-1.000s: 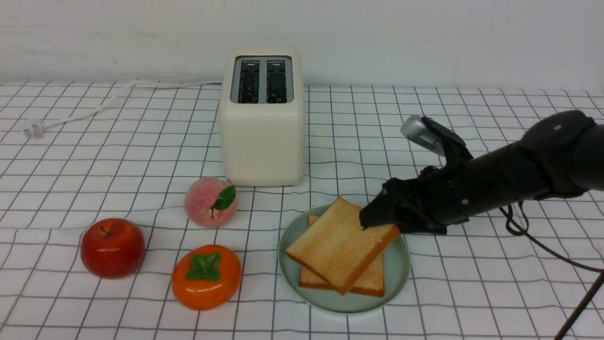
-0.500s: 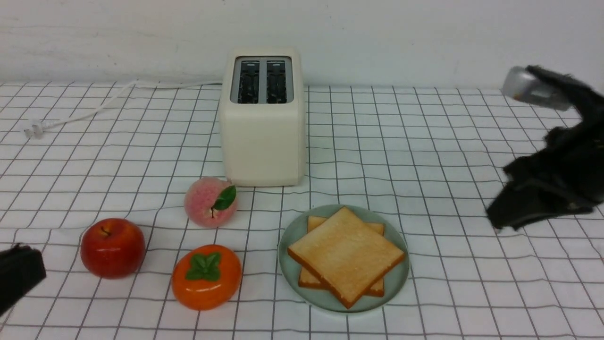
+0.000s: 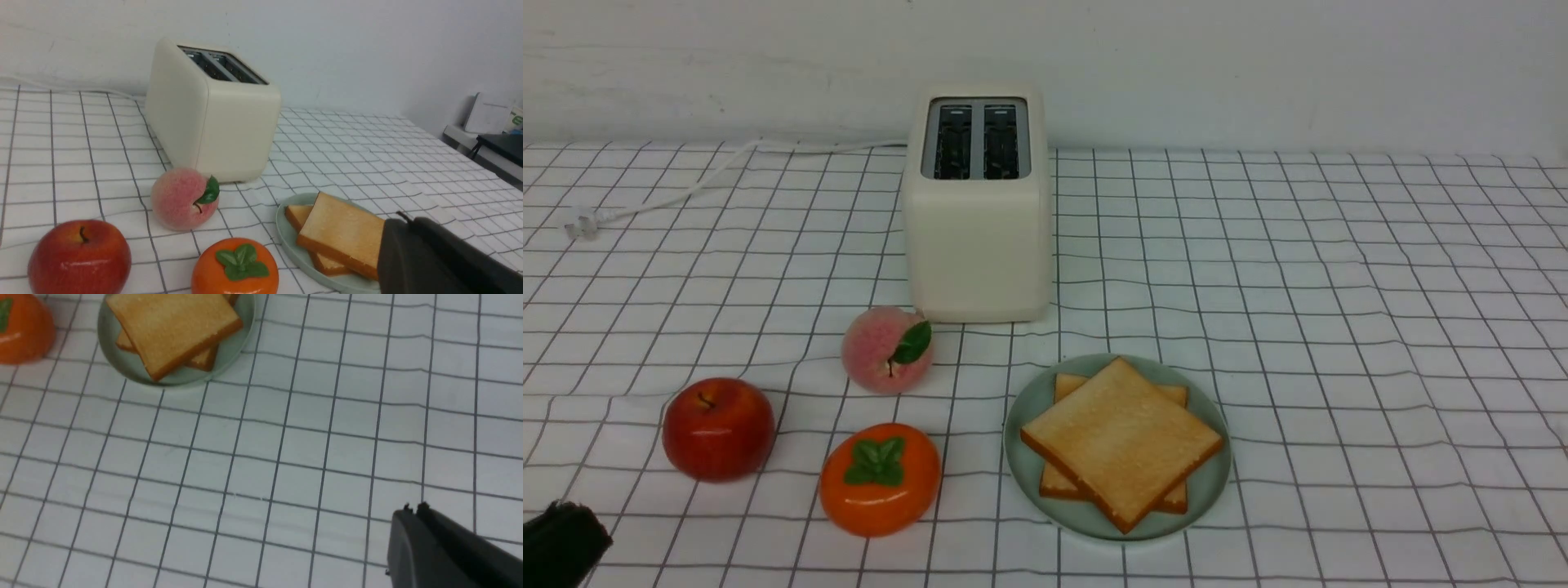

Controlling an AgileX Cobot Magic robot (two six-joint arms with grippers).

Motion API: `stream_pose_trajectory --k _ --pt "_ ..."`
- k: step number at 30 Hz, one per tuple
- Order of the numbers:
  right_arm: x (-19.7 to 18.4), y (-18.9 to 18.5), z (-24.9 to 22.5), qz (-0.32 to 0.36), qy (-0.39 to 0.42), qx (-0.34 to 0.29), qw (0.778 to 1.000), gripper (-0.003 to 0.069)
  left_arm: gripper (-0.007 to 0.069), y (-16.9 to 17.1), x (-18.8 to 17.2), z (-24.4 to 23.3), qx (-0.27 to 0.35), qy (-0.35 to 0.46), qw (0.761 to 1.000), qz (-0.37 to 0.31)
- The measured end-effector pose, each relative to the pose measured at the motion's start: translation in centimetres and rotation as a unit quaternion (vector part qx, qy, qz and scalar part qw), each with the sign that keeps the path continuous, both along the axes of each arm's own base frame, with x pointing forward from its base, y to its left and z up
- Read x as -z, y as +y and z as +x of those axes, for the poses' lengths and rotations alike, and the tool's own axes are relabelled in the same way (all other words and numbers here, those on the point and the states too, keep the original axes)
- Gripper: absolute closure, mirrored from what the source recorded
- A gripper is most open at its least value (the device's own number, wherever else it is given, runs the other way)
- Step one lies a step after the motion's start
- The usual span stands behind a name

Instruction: Take toasted bread from bread machine on white checkered table place on plate.

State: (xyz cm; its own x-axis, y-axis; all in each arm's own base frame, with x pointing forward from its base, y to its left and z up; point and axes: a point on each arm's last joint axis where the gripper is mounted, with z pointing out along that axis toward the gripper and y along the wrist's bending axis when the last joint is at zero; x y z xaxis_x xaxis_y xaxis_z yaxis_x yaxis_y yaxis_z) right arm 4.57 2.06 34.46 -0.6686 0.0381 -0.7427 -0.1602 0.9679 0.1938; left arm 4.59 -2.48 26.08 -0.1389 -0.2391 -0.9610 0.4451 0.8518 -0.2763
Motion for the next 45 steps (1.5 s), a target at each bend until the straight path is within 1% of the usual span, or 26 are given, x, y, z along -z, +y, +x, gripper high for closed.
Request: stream_pose_trajectory --k 1,2,3,4,7,8,9,10,12,17,22,25,27,29,30,33,45 --pt "0.5 -0.1 -0.3 0.010 -0.022 0.009 1.000 0.0667 0.0638 0.0 0.3 0.1 0.000 0.005 1.000 0.002" --pt "0.8 -0.1 -0.4 0.012 -0.023 0.011 1.000 0.0666 0.0638 0.0 0.4 0.1 0.000 0.006 1.000 0.002" --pt "1.8 -0.2 -0.9 0.033 -0.073 0.027 0.996 0.0665 0.0638 -0.1 1.0 0.2 0.000 0.013 1.000 0.006" --pt "2.4 -0.3 -0.9 0.043 -0.100 0.036 0.993 0.0664 0.0638 -0.1 1.3 0.2 0.000 0.018 1.000 0.009" --pt "3.5 -0.4 -0.8 0.057 -0.145 0.048 0.987 0.0659 0.0638 -0.2 1.8 0.3 0.000 0.027 1.000 0.013" --pt "4.9 -0.6 -0.4 0.063 -0.174 0.059 0.981 0.0657 0.0638 -0.2 2.2 0.3 0.001 0.036 0.999 0.018" --pt "5.5 -0.7 -0.2 0.062 -0.185 0.064 0.979 0.0655 0.0638 -0.2 2.3 0.3 0.001 0.041 0.999 0.020" --pt "5.6 -0.7 -0.1 0.061 -0.186 0.065 0.979 0.0655 0.0638 -0.2 2.3 0.3 0.001 0.041 0.999 0.021" --pt "7.3 -0.7 0.4 0.056 -0.181 0.070 0.979 0.0655 0.0638 -0.2 2.4 0.3 0.001 0.048 0.999 0.024" --pt "11.9 -0.7 1.0 0.043 -0.121 0.075 0.989 0.0653 0.0638 -0.2 2.7 0.3 0.002 0.060 0.998 0.030" --pt "15.2 -0.6 1.1 0.046 -0.074 0.078 0.993 0.0647 0.0638 -0.2 2.7 0.3 0.002 0.060 0.998 0.030" --pt "15.9 -0.7 1.0 0.048 -0.076 0.079 0.993 0.0646 0.0638 -0.2 2.7 0.3 0.002 0.060 0.998 0.031" --pt "16.6 -0.7 0.8 0.049 -0.107 0.080 0.990 0.0655 0.0638 -0.2 2.7 0.3 0.002 0.061 0.998 0.031" --pt "17.4 -0.9 0.6 0.035 -0.145 0.072 0.986 0.0674 0.0638 -0.2 2.7 0.3 0.002 0.062 0.998 0.031" --pt "17.3 -0.9 0.6 0.031 -0.163 0.069 0.984 0.0678 0.0638 -0.2 2.7 0.3 0.002 0.062 0.998 0.031" --pt "17.1 -0.9 0.4 0.024 -0.181 0.064 0.981 0.0679 0.0638 -0.2 2.7 0.3 0.002 0.064 0.997 0.031" --pt "17.1 -0.9 0.4 0.020 -0.184 0.061 0.981 0.0678 0.0638 -0.2 2.9 0.2 0.002 0.069 0.997 0.036"
